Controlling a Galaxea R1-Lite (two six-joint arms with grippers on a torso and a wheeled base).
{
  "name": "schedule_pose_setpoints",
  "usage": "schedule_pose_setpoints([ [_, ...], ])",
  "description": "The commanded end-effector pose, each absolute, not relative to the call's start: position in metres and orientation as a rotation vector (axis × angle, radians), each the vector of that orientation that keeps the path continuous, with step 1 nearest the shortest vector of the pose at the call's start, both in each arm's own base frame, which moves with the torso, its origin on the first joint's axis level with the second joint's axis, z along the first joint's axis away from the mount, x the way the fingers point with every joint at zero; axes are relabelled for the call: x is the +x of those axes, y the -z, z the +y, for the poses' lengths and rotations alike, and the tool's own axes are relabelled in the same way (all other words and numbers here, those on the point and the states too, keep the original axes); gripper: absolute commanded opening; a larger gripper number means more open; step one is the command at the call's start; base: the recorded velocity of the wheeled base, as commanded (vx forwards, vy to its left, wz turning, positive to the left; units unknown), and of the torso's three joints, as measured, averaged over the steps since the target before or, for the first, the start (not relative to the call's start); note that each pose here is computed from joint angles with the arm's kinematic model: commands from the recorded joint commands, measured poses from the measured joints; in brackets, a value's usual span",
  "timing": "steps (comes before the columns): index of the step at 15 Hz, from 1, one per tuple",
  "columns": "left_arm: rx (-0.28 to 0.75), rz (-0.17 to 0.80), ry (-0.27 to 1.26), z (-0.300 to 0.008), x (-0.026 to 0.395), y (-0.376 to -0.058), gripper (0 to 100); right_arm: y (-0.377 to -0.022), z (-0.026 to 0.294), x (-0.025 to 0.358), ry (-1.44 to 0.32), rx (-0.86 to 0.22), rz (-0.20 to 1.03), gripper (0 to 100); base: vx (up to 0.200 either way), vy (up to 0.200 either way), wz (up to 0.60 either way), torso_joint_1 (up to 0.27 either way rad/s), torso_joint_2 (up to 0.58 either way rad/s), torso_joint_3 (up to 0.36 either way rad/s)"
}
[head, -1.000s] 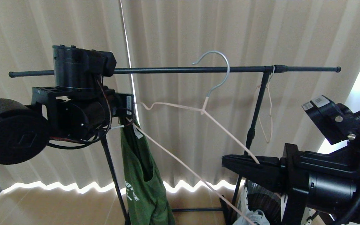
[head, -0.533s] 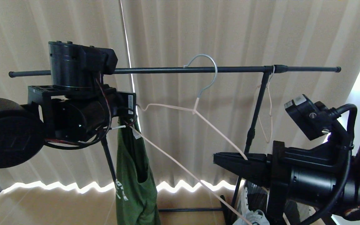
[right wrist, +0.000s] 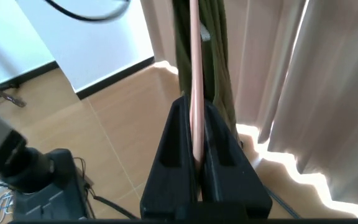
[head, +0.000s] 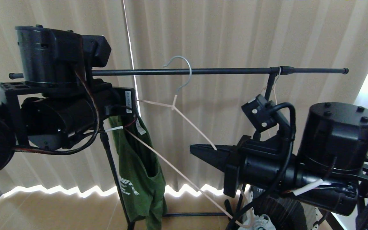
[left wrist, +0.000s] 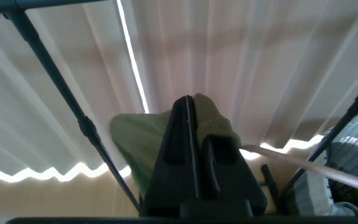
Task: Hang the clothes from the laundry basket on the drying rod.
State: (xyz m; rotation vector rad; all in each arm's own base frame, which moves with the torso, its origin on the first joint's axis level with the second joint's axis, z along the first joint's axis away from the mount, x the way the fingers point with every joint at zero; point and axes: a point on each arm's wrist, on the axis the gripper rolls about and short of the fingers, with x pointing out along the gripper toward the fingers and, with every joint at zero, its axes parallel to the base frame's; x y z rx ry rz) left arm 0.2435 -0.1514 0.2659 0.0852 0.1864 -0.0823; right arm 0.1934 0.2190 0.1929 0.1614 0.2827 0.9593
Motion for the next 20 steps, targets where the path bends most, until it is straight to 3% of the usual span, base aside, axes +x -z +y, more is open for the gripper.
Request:
schedule_pose_setpoints([
  [1, 0.071, 0.164, 0.095, -0.149, 0.234, -0.273, 0, -0.178, 0.235, 0.208, -0.94, 0.155, 0.324, 0, 0.0, 0.0, 0.0, 0.0, 0.0, 0.0],
  [7, 0.051, 0.143, 0.253, -0.164, 0.208, -0.279, 0, -0.179, 0.246, 0.227, -0.913, 0.178, 0.311, 0, 0.0, 0.0, 0.0, 0.0, 0.0, 0.0],
  [13, 0.061, 0.196, 0.503, -0.164, 0.196, -0.264, 0, -0.18, 0.238, 0.235, -0.863, 0.197, 0.308, 0, 0.0, 0.0, 0.0, 0.0, 0.0, 0.0],
  [20, 0.089, 0.238, 0.525, -0.164, 0.192, -0.245, 0, -0.193, 0.231, 0.235, -0.844, 0.214, 0.267, 0, 0.0, 0.0, 0.0, 0.0, 0.0, 0.0],
])
